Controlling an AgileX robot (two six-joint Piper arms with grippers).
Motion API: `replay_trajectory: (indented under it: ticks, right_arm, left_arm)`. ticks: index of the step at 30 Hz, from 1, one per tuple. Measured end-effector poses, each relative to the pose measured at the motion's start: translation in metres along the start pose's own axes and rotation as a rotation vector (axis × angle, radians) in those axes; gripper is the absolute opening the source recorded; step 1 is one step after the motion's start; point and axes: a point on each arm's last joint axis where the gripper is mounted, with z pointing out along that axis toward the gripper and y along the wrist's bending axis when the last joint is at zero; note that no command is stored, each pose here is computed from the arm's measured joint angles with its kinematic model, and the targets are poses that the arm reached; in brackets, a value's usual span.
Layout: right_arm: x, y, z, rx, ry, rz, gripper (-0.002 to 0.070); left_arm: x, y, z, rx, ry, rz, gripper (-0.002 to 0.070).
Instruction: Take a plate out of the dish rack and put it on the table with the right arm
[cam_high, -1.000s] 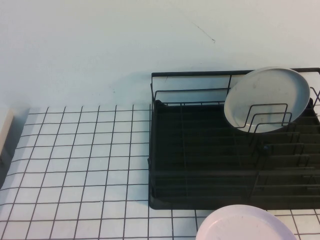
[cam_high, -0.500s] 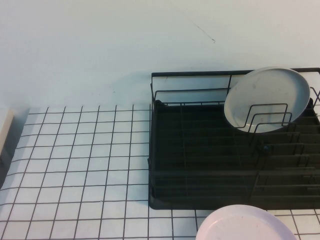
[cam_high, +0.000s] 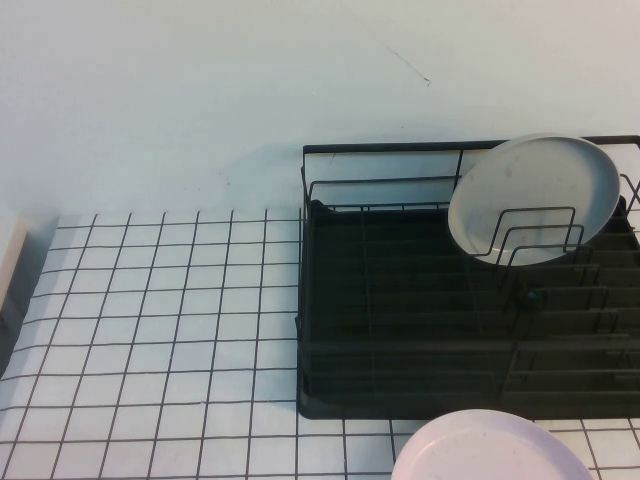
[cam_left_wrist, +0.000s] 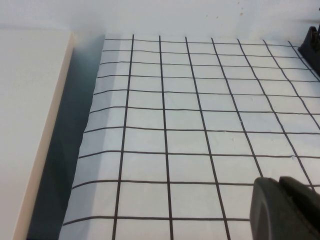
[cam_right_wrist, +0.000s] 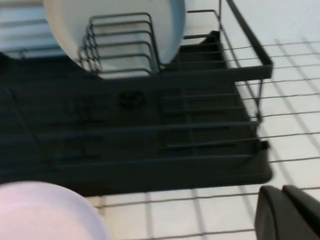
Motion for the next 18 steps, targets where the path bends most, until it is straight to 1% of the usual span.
replay_trajectory:
  ticks: [3, 4, 7, 9, 11, 18]
  right_arm:
    - [-0.002, 0.008, 0.000, -0.086, -0.018, 0.229, -0.0002]
    - [-0.003, 0.011, 0.000, -0.125, -0.028, 0.324, -0.0002]
    - [-0.008, 0.016, -0.001, -0.195, -0.051, 0.497, -0.0002]
    - [-0.011, 0.016, -0.002, -0.212, -0.076, 0.566, -0.0002]
    - [-0.013, 0.016, -0.002, -0.215, -0.097, 0.599, -0.0002]
    - [-0.016, 0.013, -0.002, -0.196, -0.140, 0.573, -0.0002]
  left_arm:
    - [0.000, 0.000, 0.000, 0.000, 0.000, 0.000, -0.0003]
    - [0.000, 0.000, 0.000, 0.000, 0.000, 0.000, -0.0003]
    - [0.000, 0.000, 0.000, 0.000, 0.000, 0.000, -0.0003]
    - [0.000, 0.000, 0.000, 0.000, 0.000, 0.000, -0.0003]
    - [0.000, 0.000, 0.000, 0.000, 0.000, 0.000, -0.0003]
    - [0.000, 0.000, 0.000, 0.000, 0.000, 0.000, -0.0003]
